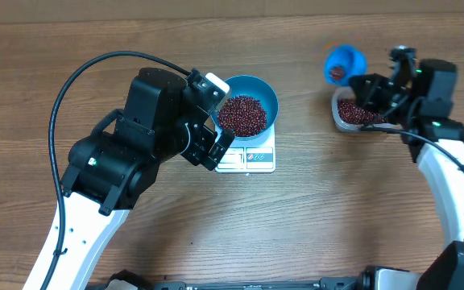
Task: Scoop item into bowl and weigh 150g on scale
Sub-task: 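Return the scoop with the right gripper and dip it into the tub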
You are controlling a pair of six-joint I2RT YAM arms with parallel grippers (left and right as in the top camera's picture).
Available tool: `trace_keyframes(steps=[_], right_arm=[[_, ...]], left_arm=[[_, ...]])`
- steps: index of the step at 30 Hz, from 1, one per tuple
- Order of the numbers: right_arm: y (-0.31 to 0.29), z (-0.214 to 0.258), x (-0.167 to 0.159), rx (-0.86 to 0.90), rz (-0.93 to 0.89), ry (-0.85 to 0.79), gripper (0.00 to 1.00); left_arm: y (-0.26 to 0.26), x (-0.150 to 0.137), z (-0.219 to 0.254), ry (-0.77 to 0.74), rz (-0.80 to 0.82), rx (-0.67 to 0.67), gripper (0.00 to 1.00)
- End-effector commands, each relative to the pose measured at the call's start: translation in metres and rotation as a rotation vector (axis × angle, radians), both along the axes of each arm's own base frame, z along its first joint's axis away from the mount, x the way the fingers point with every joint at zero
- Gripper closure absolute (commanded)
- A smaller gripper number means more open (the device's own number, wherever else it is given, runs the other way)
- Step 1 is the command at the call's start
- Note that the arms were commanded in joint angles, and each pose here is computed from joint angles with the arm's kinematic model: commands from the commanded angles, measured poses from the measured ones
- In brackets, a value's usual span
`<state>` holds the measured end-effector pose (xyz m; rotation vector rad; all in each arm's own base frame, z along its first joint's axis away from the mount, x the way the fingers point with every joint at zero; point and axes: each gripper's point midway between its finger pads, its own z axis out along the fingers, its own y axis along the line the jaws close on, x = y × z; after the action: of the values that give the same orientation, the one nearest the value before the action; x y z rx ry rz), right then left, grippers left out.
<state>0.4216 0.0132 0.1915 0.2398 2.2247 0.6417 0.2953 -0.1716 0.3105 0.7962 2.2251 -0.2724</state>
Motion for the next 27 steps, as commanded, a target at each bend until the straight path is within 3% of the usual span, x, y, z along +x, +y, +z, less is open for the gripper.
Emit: trace_keyframes(steps=[1, 4, 19, 27], right_arm=[[-0.021, 0.019, -0.001, -0.102, -0.006, -0.063, 0.96], [-0.03, 0.014, -0.005, -0.142, 0.006, -0.054, 0.96], [-0.08, -0.021, -0.024, -0.683, 0.022, 0.086, 0.96], [-0.067, -0.018, -0.023, -0.896, -0.004, 0.124, 0.96]], left_arm=[[-0.003, 0.001, 0.007, -0.005, -0.004, -0.025, 0.0], [-0.003, 0.001, 0.007, -0.005, -0.004, -0.025, 0.0], [-0.003, 0.001, 0.007, -0.005, -0.004, -0.025, 0.0], [-0.003, 0.001, 0.007, -0.005, -0.004, -0.025, 0.0]])
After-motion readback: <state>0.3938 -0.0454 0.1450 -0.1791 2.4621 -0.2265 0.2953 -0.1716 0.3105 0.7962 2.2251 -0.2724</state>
